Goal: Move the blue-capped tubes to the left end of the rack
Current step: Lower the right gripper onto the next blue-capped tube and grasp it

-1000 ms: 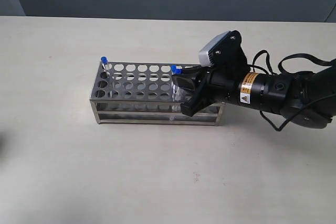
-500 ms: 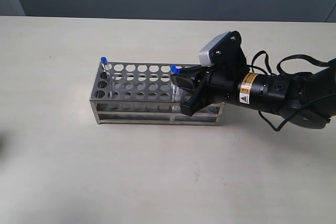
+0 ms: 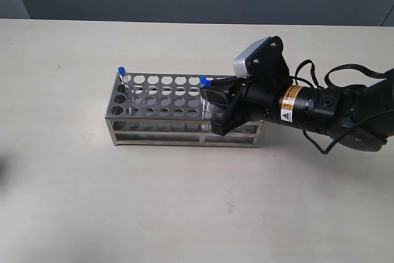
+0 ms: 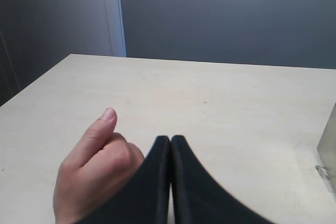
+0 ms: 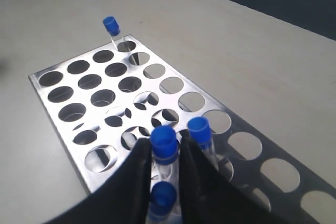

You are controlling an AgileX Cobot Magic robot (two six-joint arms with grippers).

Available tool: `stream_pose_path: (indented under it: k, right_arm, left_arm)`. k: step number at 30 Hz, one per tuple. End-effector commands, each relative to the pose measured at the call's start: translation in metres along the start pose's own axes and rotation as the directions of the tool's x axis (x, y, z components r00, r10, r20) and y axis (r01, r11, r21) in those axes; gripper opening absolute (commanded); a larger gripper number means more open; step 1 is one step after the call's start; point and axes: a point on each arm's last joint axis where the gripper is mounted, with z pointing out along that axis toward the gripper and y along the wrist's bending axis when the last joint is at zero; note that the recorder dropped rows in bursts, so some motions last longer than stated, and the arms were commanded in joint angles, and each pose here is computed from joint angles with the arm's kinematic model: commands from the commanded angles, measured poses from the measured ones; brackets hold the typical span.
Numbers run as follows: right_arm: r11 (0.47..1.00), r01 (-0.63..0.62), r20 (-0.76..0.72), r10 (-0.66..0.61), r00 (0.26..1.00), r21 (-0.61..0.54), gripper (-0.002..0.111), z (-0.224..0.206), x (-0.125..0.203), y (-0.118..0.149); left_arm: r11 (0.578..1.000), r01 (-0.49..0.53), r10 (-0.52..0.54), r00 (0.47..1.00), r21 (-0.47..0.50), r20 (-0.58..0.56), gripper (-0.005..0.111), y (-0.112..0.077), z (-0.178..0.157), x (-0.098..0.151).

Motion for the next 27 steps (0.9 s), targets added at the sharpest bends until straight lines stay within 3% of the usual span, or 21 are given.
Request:
stream_pose_path:
  k: [1, 27]
  right_arm:
    - [0.999, -0.004, 0.063, 0.006, 0.998, -0.039, -0.001, 0.000, -0.006, 0.003]
    - [0.999, -0.038, 0.187, 0.039, 0.982, -0.010, -0.001, -0.009, -0.031, 0.003]
  left_arm:
    - [1.000, 0.003, -0.003, 1.000, 0.009, -0.002, 0.000, 0.000, 0.000, 0.001]
    - [1.000, 0.003, -0.003, 1.000, 0.009, -0.002, 0.000, 0.000, 0.000, 0.001]
